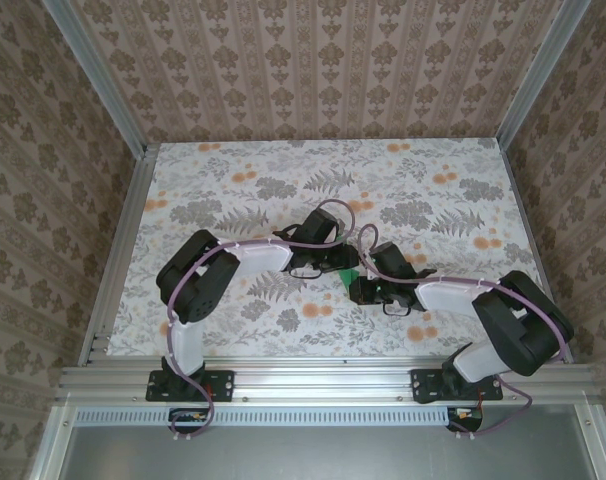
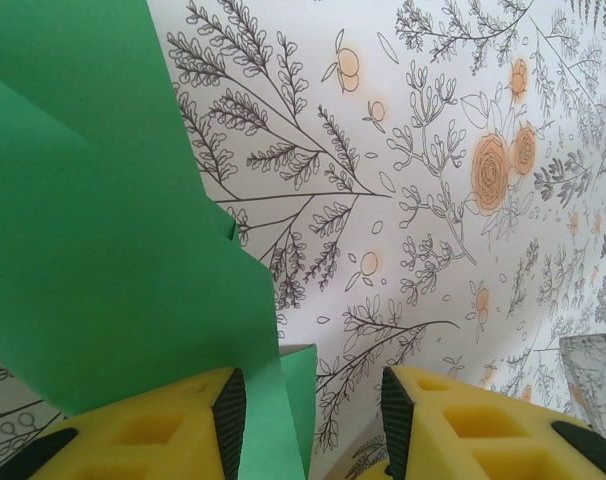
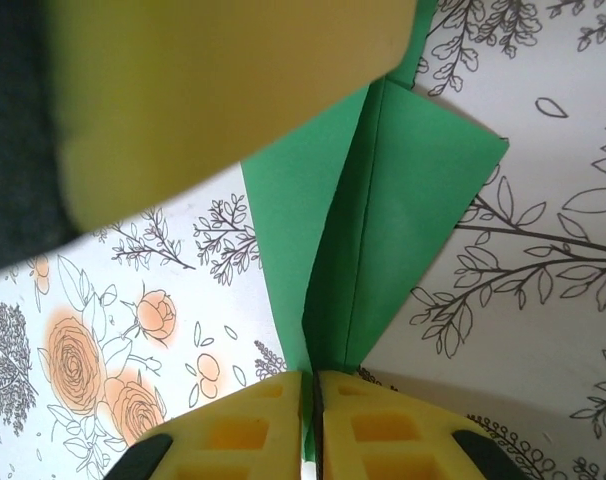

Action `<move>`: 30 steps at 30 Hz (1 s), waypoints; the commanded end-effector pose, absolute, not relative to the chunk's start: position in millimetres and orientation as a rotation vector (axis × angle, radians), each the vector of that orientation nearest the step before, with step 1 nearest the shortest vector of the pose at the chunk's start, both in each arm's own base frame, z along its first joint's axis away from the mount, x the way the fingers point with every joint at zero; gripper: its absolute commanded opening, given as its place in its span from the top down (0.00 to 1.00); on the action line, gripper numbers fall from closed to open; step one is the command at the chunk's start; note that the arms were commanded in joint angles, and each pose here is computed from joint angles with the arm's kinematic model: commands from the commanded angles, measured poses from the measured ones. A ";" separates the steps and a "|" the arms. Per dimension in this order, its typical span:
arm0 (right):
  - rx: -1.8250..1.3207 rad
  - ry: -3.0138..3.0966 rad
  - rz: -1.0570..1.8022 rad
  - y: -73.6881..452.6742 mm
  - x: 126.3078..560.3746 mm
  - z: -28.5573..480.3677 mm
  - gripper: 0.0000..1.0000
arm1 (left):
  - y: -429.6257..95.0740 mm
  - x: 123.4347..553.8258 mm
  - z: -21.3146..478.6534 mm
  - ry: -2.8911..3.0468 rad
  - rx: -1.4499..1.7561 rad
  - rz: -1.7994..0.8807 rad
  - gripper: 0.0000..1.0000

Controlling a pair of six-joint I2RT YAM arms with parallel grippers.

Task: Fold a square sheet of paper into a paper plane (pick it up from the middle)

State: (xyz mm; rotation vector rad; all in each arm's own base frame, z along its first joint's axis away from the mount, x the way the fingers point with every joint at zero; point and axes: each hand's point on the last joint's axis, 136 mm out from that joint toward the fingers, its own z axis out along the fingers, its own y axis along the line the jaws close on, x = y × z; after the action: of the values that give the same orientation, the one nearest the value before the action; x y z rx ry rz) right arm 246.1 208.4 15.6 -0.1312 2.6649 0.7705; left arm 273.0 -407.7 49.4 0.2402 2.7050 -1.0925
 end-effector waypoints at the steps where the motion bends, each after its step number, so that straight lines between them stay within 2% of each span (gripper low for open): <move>1: -0.121 2.691 0.781 208.8 243.1 12.6 0.89 | -407.4 274.0 43.1 2.739 0.238 -1.079 0.57; 6: -0.113 2.684 0.806 209.2 245.1 15.8 0.96 | -408.0 274.2 44.4 2.739 0.243 -1.080 0.57; 12: -0.075 2.664 0.870 209.8 246.5 20.6 0.97 | -407.1 274.5 39.9 2.759 0.243 -1.062 0.58; 13: -0.065 2.657 0.891 210.3 246.6 22.8 0.95 | -407.2 274.5 38.7 2.763 0.240 -1.060 0.58; 15: -0.043 2.639 0.920 209.5 248.0 28.6 0.81 | -407.0 273.8 35.3 2.777 0.235 -1.052 0.58; 16: -0.034 2.623 0.922 208.6 249.4 32.6 0.78 | -406.7 274.3 34.3 2.781 0.229 -1.051 0.59; 19: -0.004 2.567 0.940 204.0 254.2 47.0 0.78 | -406.4 274.3 31.3 2.792 0.222 -1.043 0.60; 21: -0.014 2.544 0.988 207.9 255.1 53.7 0.80 | -406.9 274.9 30.9 2.791 0.221 -1.044 0.60; 24: -0.030 2.542 1.094 220.0 253.5 57.5 0.88 | -408.4 275.8 32.4 2.788 0.224 -1.048 0.60; 30: -0.004 2.565 1.138 227.4 257.8 47.0 0.93 | -408.5 275.9 33.4 2.789 0.231 -1.049 0.60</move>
State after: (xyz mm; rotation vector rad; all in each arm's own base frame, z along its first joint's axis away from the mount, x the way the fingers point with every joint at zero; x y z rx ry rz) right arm 254.4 218.9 42.7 -0.0046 2.5784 1.0665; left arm 274.5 -408.9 36.3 0.2292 2.7641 -1.0580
